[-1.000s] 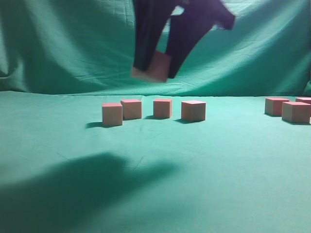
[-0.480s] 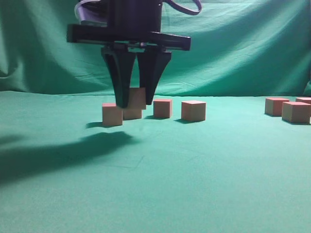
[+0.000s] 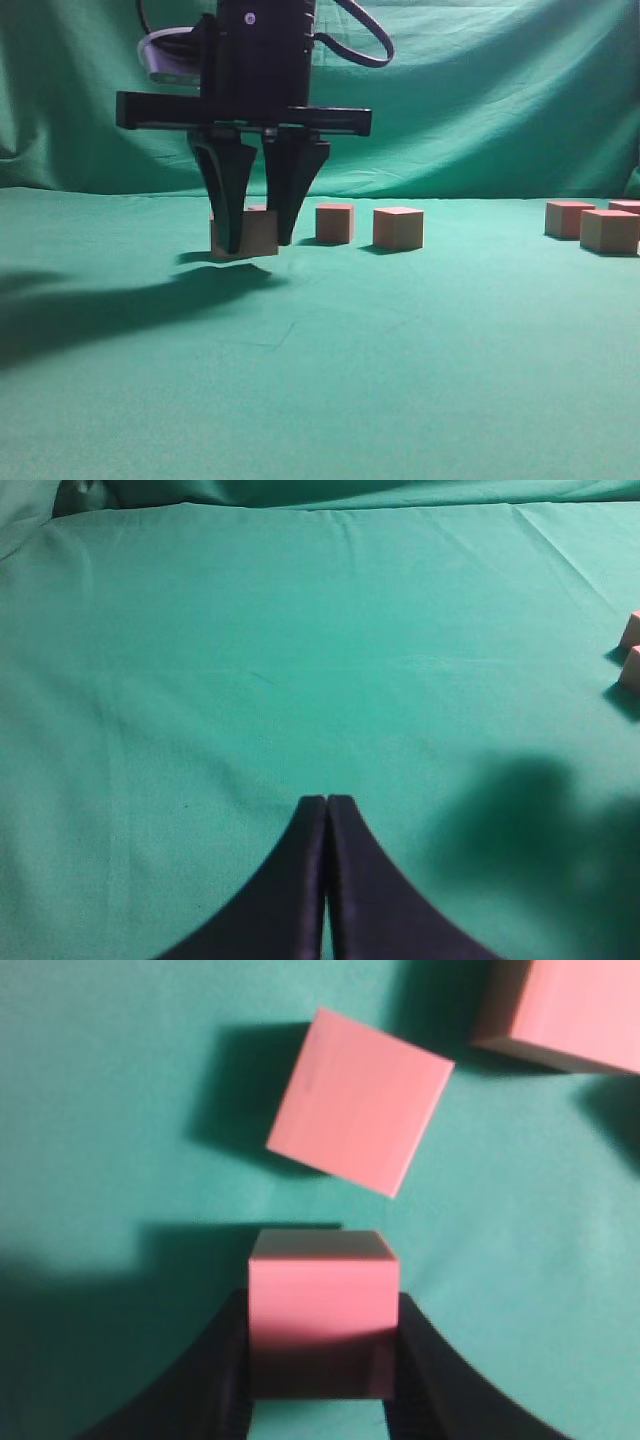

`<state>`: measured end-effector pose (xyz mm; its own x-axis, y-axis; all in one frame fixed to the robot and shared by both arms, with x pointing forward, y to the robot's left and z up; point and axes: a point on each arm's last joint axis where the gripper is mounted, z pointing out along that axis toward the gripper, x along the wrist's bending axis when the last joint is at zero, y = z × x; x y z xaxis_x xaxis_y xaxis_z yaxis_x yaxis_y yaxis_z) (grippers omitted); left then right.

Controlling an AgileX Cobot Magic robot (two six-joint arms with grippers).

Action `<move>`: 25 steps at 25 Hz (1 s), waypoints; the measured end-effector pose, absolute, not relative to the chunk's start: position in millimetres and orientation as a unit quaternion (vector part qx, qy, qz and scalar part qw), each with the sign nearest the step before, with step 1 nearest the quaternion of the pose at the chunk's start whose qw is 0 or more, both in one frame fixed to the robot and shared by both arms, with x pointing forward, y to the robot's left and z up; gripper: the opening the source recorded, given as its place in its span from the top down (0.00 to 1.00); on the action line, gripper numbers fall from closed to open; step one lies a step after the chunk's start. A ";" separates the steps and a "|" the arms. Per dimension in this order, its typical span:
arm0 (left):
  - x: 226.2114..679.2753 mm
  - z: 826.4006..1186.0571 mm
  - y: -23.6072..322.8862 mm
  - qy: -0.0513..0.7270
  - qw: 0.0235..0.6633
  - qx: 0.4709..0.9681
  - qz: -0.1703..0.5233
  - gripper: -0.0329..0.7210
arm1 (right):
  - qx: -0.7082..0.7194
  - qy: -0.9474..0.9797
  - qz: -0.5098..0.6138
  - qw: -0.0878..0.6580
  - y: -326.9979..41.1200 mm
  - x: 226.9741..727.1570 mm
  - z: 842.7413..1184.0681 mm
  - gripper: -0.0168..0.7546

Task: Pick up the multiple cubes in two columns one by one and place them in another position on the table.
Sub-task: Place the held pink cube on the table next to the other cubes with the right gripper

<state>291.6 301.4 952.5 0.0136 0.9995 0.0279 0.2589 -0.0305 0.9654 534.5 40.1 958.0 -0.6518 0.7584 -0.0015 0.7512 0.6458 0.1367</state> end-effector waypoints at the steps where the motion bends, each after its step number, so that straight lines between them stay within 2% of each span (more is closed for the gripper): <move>1: 291.6 952.5 301.4 0.551 0.425 0.571 0.435 0.96 | 0.416 0.907 0.063 0.030 40.7 535.0 956.5 0.63; 25: 291.6 952.5 301.4 0.551 0.425 0.571 0.435 0.96 | 0.394 0.916 0.066 0.044 42.0 538.7 950.2 0.63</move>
